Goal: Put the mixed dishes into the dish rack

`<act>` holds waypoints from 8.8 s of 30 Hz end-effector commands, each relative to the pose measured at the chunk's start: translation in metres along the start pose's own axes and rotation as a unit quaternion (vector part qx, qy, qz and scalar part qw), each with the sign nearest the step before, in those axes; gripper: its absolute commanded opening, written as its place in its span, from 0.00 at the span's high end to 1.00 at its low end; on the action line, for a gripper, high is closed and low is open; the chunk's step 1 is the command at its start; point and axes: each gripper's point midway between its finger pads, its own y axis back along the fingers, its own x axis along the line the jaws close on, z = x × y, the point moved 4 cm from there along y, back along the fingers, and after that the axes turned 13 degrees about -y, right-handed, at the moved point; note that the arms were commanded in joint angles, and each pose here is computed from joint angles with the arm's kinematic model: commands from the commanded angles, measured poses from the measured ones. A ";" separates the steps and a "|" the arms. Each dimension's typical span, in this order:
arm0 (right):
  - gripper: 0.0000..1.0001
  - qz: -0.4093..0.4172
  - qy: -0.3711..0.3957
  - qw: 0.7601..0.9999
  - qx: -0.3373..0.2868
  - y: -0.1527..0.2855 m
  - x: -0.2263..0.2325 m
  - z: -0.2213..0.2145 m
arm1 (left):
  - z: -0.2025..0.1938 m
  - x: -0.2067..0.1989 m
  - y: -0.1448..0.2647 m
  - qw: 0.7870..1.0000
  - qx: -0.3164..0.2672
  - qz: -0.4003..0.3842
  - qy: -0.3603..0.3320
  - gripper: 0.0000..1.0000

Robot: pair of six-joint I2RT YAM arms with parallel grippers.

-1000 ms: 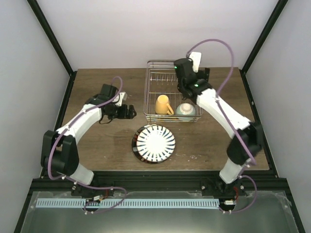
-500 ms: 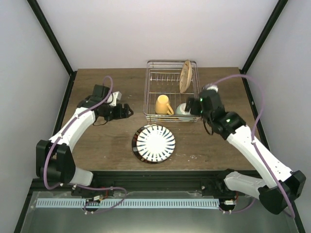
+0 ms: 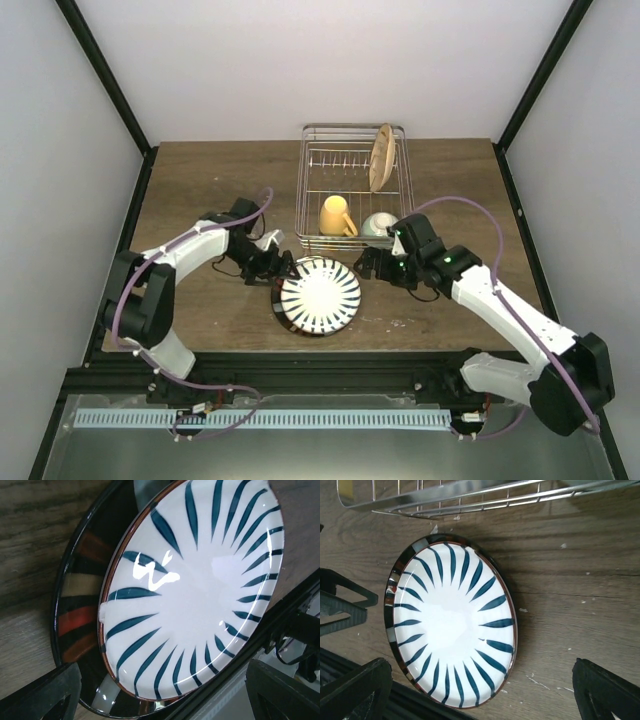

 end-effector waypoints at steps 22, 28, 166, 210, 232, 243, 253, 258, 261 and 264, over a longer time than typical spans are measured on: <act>0.23 0.004 0.002 0.999 0.037 -0.044 -0.008 -0.005 | -0.008 0.015 -0.052 0.997 0.068 0.043 -0.007 0.22; 0.26 0.004 0.009 0.999 0.044 -0.052 -0.008 -0.006 | -0.014 0.024 -0.061 0.995 0.078 0.065 -0.006 0.27; 0.99 -0.232 0.206 0.787 -0.533 0.018 0.172 0.281 | 0.036 0.021 0.067 0.948 -0.170 0.251 -0.096 0.27; 0.48 -0.241 0.163 0.855 -0.430 -0.036 0.153 0.256 | 0.032 0.029 0.054 0.956 -0.134 0.245 -0.093 0.27; 0.46 -0.184 0.104 0.922 -0.325 0.086 0.071 0.113 | -0.010 0.058 -0.014 0.984 0.042 0.174 -0.025 0.27; 0.44 -0.181 0.054 0.968 -0.163 0.028 -0.002 0.037 | -0.006 0.062 -0.038 0.985 0.069 0.155 -0.019 0.27; 0.43 -0.095 0.079 0.991 -0.058 -0.031 -0.009 0.001 | -0.004 0.056 -0.058 0.985 0.095 0.141 -0.035 0.30; 0.43 -0.071 0.081 0.994 -0.018 -0.052 -0.010 -0.010 | -0.010 0.051 -0.067 0.986 0.109 0.119 -0.040 0.49; 0.43 -0.067 0.086 0.994 -0.009 -0.060 -0.011 -0.012 | -0.015 0.046 -0.074 0.986 0.119 0.105 -0.044 0.64; 0.43 -0.066 0.091 0.994 -0.007 -0.063 -0.012 -0.012 | -0.022 0.045 -0.081 0.986 0.127 0.095 -0.045 0.79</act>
